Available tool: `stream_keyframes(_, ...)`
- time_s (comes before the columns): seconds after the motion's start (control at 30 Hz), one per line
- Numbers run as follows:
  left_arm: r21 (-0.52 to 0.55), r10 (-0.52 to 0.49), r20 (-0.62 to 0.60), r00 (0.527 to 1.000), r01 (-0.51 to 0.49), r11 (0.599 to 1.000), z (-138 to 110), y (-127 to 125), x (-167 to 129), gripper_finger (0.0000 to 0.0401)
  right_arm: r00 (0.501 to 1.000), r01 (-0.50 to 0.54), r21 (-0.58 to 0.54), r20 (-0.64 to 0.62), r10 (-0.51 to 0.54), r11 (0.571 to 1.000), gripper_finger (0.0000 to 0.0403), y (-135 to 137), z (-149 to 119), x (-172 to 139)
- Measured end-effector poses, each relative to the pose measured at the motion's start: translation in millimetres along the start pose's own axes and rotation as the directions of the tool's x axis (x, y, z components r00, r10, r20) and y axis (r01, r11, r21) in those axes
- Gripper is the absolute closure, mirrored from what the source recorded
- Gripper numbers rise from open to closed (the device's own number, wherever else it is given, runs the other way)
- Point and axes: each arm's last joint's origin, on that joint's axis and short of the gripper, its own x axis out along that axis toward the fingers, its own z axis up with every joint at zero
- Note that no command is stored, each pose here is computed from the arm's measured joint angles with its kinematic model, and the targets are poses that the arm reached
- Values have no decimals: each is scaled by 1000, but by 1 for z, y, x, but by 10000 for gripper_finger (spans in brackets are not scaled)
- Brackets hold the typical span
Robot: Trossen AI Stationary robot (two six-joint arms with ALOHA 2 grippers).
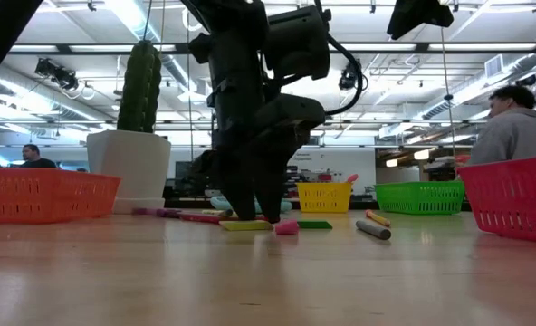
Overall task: Sort crayons/erasers/pens/pencils in bins
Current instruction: Put the yellow eraser into the orange bin
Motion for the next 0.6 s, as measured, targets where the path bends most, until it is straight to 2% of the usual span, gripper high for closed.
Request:
stream_keyframes(0.2,131,11,-14,1000,-9,991,-7,-5,1,202,1000,0,-8,0,0,1000,319,0,0,0)
stream_keyframes(0.6,162,16,-20,1000,-12,987,-9,-6,1,224,1000,0,-21,0,0,1000,319,0,0,0)
